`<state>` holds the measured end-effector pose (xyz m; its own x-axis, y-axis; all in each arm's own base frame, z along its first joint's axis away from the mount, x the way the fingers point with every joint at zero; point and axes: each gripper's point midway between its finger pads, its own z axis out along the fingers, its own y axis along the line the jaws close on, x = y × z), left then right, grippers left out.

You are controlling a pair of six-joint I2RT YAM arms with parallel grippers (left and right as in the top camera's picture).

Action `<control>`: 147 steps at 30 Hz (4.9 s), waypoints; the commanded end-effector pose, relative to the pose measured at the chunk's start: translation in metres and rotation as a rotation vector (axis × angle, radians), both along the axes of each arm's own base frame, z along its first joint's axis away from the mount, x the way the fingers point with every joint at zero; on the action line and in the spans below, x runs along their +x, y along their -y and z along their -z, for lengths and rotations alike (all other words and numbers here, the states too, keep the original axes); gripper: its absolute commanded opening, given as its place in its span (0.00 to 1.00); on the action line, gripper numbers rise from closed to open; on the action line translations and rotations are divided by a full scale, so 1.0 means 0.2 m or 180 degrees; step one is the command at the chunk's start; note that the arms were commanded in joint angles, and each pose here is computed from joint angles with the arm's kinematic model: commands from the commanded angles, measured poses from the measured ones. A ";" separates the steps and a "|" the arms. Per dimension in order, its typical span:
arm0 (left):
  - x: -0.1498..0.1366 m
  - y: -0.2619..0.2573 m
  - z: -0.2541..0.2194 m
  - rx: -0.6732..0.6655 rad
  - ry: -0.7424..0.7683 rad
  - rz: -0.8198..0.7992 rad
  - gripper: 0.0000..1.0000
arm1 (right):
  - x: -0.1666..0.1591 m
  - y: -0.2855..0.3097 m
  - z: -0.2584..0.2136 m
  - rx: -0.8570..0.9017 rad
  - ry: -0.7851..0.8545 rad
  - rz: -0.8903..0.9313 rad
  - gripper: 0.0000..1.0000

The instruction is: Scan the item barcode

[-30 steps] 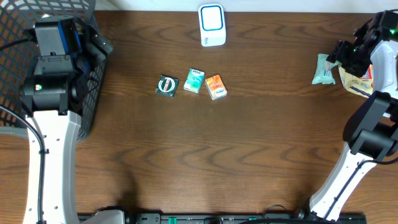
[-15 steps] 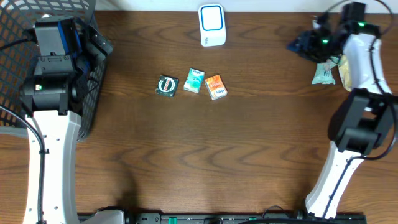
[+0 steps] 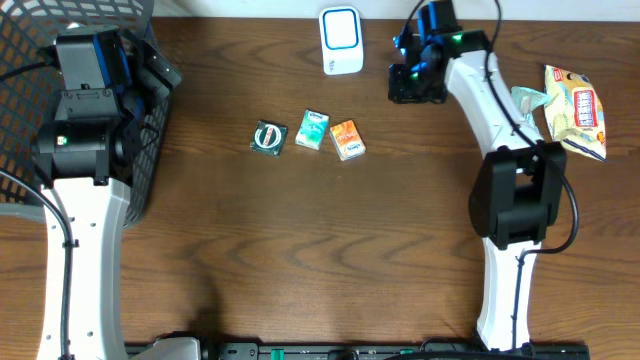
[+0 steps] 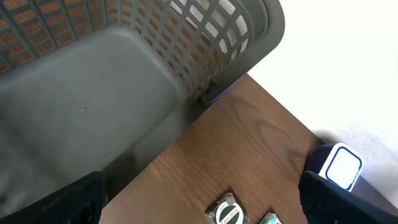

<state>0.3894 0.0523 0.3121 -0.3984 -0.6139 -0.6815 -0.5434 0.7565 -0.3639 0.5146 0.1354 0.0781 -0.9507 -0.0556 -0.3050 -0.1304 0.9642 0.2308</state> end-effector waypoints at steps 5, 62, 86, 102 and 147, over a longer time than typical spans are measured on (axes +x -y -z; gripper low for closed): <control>-0.01 -0.01 -0.01 -0.0023 0.0021 -0.0044 0.98 | 0.05 0.48 -0.02 -0.1124 0.0162 0.0676 0.16; -0.01 -0.01 -0.01 -0.0023 0.0021 -0.0044 0.97 | -0.01 1.35 -0.16 -0.0643 0.0515 0.1652 0.16; -0.01 -0.01 -0.01 -0.0023 0.0021 -0.0044 0.98 | -0.25 -0.17 -0.03 0.0832 0.0108 -0.0346 0.50; -0.01 -0.01 -0.01 -0.0023 0.0021 -0.0044 0.98 | -0.47 -0.69 0.11 0.0191 0.0223 -0.0990 0.31; -0.01 -0.01 -0.01 -0.0023 0.0021 -0.0044 0.97 | -0.60 -0.26 0.37 -0.1010 -0.0242 0.0145 0.27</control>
